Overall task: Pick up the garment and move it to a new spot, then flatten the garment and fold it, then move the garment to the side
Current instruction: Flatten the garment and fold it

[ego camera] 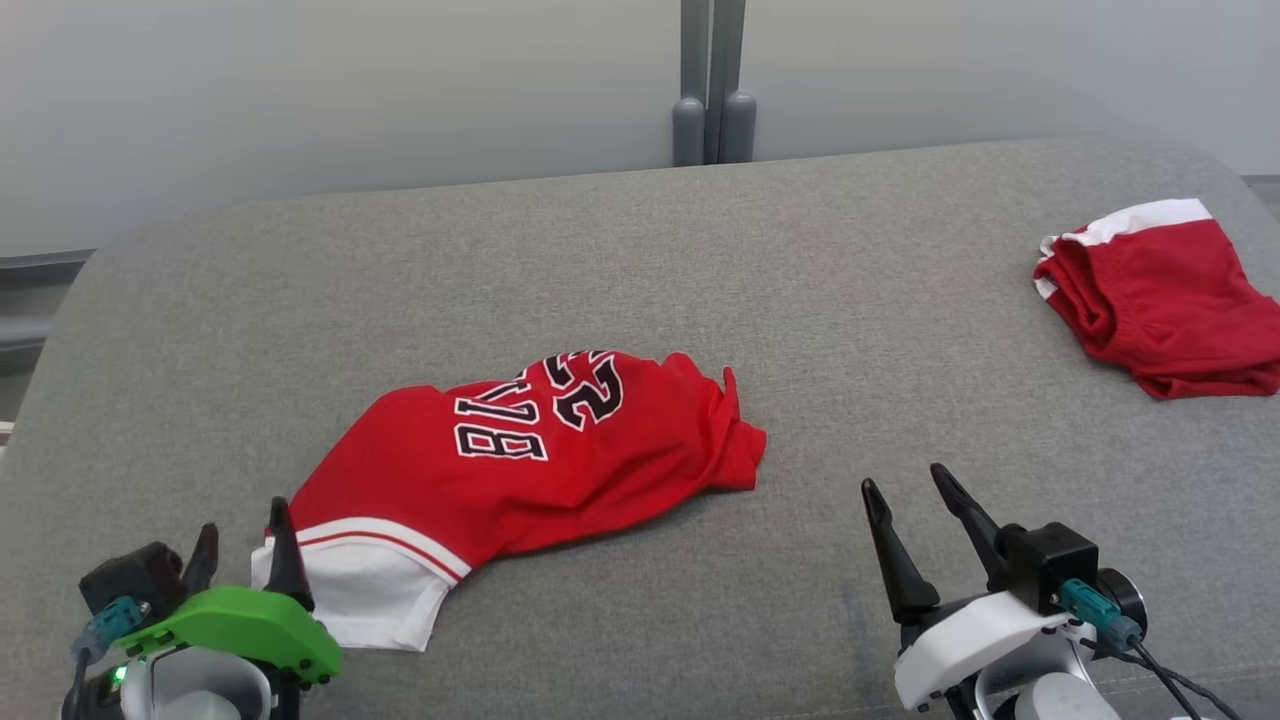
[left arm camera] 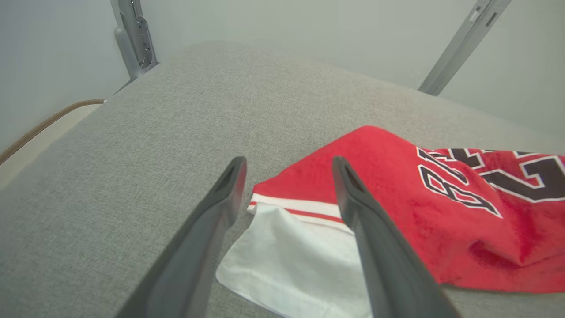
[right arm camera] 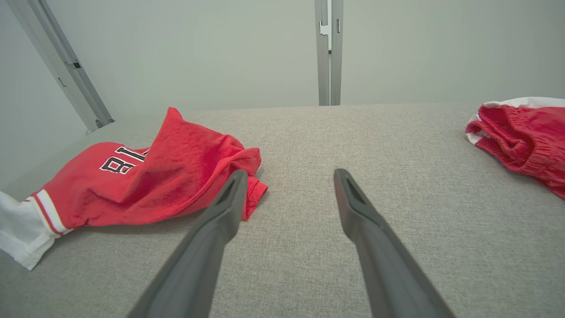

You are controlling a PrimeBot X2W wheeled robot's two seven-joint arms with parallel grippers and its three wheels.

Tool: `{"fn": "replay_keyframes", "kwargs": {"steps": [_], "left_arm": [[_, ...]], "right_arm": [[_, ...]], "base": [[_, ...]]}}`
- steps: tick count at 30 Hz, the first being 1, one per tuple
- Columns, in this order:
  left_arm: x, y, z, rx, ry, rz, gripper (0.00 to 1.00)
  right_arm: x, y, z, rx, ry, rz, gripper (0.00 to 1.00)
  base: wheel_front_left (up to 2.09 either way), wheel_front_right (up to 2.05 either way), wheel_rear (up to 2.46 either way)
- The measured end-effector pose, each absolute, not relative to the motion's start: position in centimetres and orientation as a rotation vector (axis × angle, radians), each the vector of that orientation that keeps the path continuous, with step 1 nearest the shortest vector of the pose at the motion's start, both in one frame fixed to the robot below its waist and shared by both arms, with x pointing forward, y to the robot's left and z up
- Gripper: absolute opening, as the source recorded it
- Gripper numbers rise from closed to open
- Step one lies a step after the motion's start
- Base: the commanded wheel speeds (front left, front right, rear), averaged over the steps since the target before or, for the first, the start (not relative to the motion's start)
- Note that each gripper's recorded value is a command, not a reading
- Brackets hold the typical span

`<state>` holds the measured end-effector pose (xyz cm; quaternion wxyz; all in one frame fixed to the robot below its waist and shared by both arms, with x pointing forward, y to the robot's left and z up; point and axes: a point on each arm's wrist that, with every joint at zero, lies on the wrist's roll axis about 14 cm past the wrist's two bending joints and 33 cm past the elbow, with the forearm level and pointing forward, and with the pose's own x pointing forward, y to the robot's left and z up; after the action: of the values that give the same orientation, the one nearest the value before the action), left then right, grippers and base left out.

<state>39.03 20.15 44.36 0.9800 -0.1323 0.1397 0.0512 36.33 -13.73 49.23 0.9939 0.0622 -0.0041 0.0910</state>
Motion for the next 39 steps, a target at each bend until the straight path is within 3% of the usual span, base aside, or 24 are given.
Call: {"fn": "replay_keyframes", "kwargs": {"steps": [8,15,24,31,39], "left_arm": [[39.3,17.9,51.2,-0.34,-0.003,0.042,1.0],[36.6,17.1,52.8,-0.306,-0.115,0.019,1.0],[33.2,17.9,50.3,-0.145,-0.067,0.028,1.0],[31.9,18.4,49.5,-0.128,-0.047,0.045,1.0],[31.1,18.4,49.3,-0.12,-0.043,0.052,1.0]], "right_arm": [[36.7,-12.8,49.4,0.126,-0.014,0.21,1.0],[36.9,-12.0,49.5,0.129,-0.014,0.234,1.0],[37.1,-11.3,49.5,0.128,-0.014,0.257,1.0],[37.6,-10.4,48.9,0.111,0.025,0.283,1.0],[41.1,-9.4,48.5,0.089,0.162,0.301,1.0]], "base": [[0.0,0.0,0.0],[0.0,0.0,0.0],[0.0,0.0,0.0],[0.0,0.0,0.0],[0.0,0.0,0.0]]}}
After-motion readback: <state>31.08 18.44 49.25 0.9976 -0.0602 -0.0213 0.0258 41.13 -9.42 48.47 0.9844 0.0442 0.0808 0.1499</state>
